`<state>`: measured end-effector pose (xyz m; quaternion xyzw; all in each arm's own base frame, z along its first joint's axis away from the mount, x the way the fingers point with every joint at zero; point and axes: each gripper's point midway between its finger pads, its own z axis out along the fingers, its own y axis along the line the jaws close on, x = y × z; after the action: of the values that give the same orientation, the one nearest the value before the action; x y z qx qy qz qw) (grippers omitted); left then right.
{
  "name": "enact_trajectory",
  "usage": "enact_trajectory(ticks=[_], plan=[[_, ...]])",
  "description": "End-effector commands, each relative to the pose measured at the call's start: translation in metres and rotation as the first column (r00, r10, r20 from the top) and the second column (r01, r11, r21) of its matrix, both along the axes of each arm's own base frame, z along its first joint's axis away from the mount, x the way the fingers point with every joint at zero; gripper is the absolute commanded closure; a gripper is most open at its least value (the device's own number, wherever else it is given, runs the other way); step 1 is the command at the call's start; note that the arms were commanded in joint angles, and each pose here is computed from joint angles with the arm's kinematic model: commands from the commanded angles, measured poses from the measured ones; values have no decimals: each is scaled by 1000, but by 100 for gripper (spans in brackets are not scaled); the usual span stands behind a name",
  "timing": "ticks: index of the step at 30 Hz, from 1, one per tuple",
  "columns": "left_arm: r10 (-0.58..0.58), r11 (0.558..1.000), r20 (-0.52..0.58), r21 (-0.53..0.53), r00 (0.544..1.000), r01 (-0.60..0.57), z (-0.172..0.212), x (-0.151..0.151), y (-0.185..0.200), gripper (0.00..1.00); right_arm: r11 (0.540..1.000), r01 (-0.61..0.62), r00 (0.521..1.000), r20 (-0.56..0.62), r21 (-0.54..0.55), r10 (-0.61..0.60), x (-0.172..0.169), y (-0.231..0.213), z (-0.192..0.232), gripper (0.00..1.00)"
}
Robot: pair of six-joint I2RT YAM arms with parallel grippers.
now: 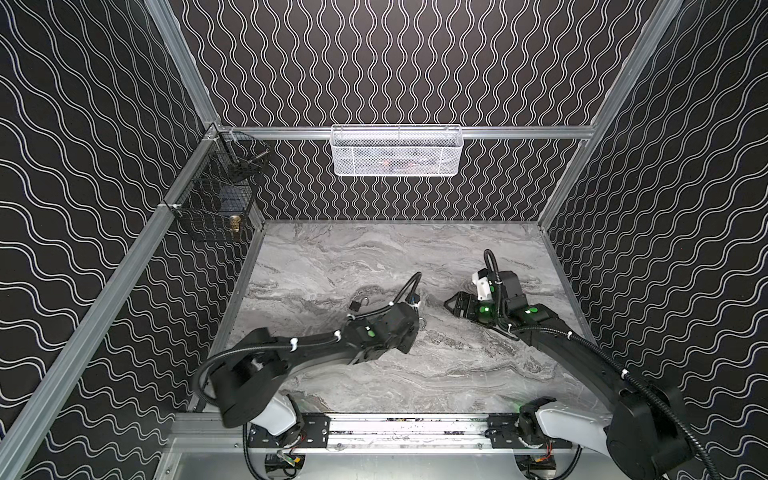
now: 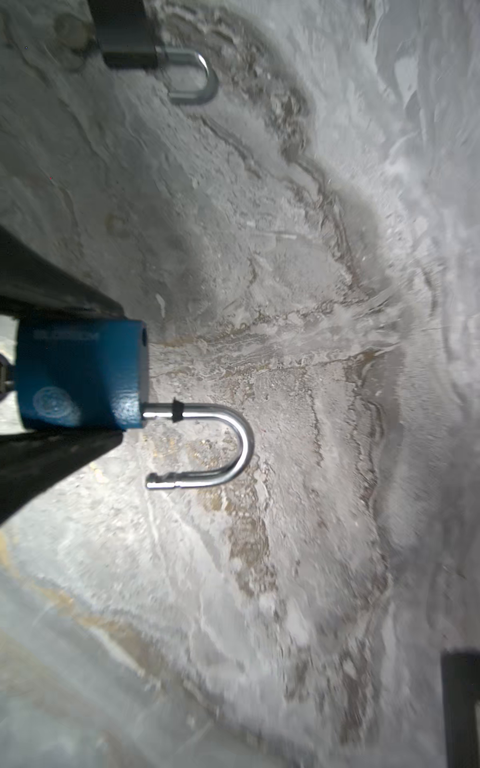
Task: Unlock with the key
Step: 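Lower the blue padlock to the table with the left gripper and release it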
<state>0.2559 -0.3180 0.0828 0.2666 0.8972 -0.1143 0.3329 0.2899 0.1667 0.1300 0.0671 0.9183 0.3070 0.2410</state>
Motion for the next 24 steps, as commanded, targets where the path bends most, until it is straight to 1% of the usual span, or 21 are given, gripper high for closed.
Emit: enact_trajectory(ticks=[1,5,8,11,12,13,15,19,22,24], plan=[[82,996,-43,41,996,-80,-15,8,-2,100,998,51,998,18,24,-52,9,-9,1,12],[144,989,-51,44,988,-142,-25,20,-10,100,994,75,997,29,74,-77,9,-18,-3,12],[183,981,-48,73,982,-179,-32,29,-14,100,994,86,996,8,68,-87,10,-26,-7,12],[182,979,-45,103,982,-176,-40,32,-15,100,994,80,997,13,70,-81,11,-29,-4,12],[167,982,-50,102,985,-161,-42,31,-17,96,994,76,997,17,74,-77,11,-29,-3,12],[168,981,-50,110,985,-162,-44,31,-16,88,995,67,997,21,78,-69,11,-28,-2,12],[172,978,-41,125,984,-166,-46,33,-14,80,995,53,998,30,79,-56,10,-28,0,12],[170,977,-37,138,985,-164,-51,32,-12,60,995,48,998,33,86,-51,10,-28,2,12],[177,976,-40,137,983,-170,-54,32,-11,52,994,44,998,34,100,-48,9,-27,3,12],[180,976,-43,135,983,-173,-56,32,-11,52,994,40,998,33,105,-44,8,-26,3,12]])
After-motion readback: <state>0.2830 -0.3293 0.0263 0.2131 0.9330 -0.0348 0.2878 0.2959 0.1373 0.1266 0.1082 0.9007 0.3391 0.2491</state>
